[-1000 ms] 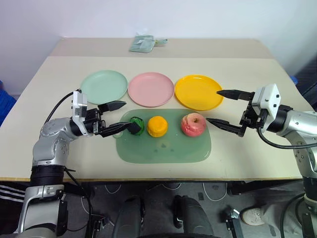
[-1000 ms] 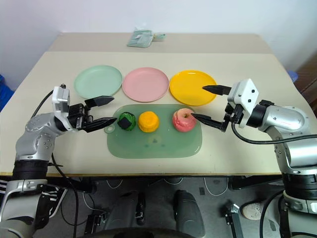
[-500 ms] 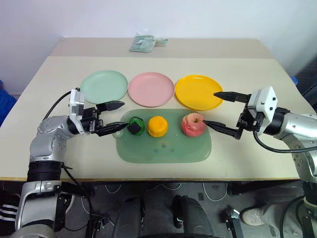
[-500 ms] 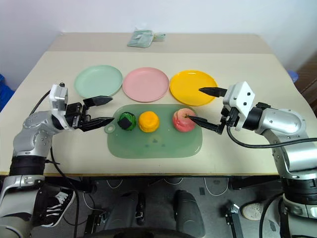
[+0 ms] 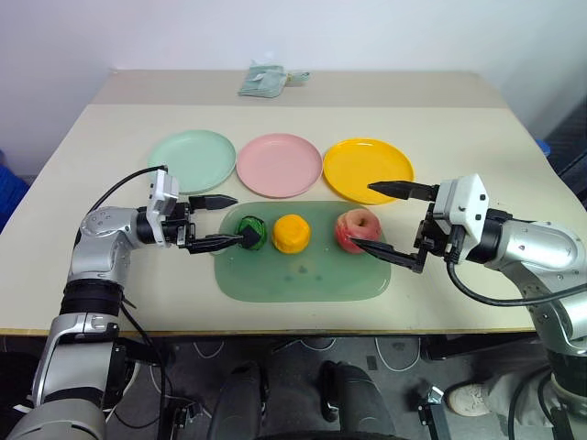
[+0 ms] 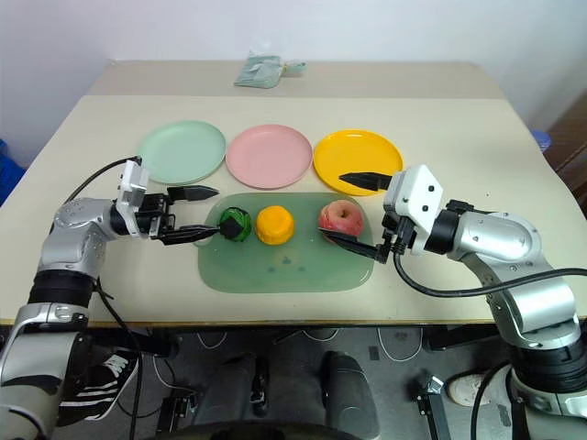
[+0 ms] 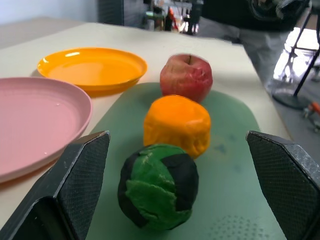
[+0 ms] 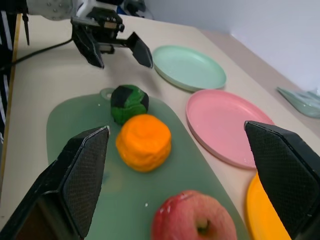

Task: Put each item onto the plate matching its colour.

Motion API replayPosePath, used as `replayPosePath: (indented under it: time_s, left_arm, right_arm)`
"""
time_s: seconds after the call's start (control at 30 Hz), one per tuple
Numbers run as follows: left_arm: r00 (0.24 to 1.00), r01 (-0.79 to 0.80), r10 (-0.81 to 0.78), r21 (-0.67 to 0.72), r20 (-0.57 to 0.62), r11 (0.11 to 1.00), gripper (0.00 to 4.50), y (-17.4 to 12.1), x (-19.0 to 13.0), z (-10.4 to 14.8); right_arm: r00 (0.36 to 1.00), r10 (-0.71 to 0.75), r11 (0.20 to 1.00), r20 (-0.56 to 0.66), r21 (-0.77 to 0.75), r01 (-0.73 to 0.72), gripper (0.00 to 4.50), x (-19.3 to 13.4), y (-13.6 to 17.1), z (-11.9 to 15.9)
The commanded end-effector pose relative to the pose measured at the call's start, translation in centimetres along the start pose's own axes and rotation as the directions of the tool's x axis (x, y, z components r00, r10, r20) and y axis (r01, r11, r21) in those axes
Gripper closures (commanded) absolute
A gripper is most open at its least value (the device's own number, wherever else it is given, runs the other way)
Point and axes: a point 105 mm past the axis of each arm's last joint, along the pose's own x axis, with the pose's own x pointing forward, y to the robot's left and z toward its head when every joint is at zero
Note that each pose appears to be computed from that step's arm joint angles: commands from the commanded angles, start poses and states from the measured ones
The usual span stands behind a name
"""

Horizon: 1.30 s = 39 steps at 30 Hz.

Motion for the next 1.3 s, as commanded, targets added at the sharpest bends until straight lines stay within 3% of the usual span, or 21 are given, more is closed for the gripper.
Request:
replayPosePath:
  time_s: [0.03, 0.1, 0.5, 0.6, 0.67, 0.8, 0.93, 1.03, 1.17, 1.3]
  left_arm:
    - [0.998, -0.007, 0.011, 0.064, -0.055, 0.998, 0.00, 0.5, -0.1, -0.5]
    - [0.996, -0.004, 0.012, 0.089, -0.088, 0.996, 0.00, 0.5, -0.1, -1.2]
    - [0.999, -0.031, 0.032, 0.031, -0.028, 0.999, 0.00, 0.9, 2.7, -3.0]
    - [0.999, -0.019, 0.019, 0.006, -0.027, 1.000, 0.83, 0.6, 2.9, -3.3]
    - [0.999, -0.029, 0.030, 0.028, -0.036, 0.999, 1.80, 0.6, 2.8, -3.5]
    - [0.998, -0.057, 0.058, 0.039, -0.017, 0.998, 1.80, 0.8, 2.2, -3.1]
    - [0.983, -0.160, 0.158, 0.012, 0.095, 0.987, 1.80, 2.4, 1.2, -0.9]
    - [0.878, -0.434, 0.430, -0.031, 0.210, 0.900, 1.80, 6.8, -1.0, 2.8]
    - [0.736, -0.648, 0.645, -0.064, 0.206, 0.759, 1.80, 10.3, -2.6, 4.2]
    - [0.551, -0.804, 0.815, -0.146, 0.179, 0.576, 1.80, 12.9, -4.2, 4.7]
  right_arm:
    - [0.999, -0.014, 0.998, 0.036, -0.058, 0.016, 0.09, 0.1, 0.3, 1.5]
    - [0.999, -0.029, 0.997, 0.035, -0.070, 0.031, 0.09, 0.3, 0.3, 1.6]
    - [0.997, -0.068, 0.995, 0.039, -0.075, 0.071, 0.09, 0.4, 0.6, 1.8]
    - [0.996, -0.075, 0.994, 0.043, -0.077, 0.078, 0.00, 0.4, 0.5, 1.8]
    - [0.996, -0.075, 0.994, 0.045, -0.078, 0.078, 0.00, 0.4, 0.4, 1.9]
    - [0.996, -0.076, 0.994, 0.052, -0.078, 0.080, 0.00, 0.5, 0.2, 1.9]
    - [0.994, -0.086, 0.994, 0.069, -0.068, 0.091, 0.00, 0.5, -0.1, 2.1]
    - [0.985, -0.127, 0.992, 0.120, -0.002, 0.128, 0.00, 0.8, -0.8, 2.7]
    - [0.964, -0.258, 0.966, 0.059, 0.010, 0.258, 0.00, 1.8, -3.2, 1.5]
    - [0.958, -0.288, 0.958, 0.002, 0.018, 0.287, 0.00, 4.3, -3.1, 0.3]
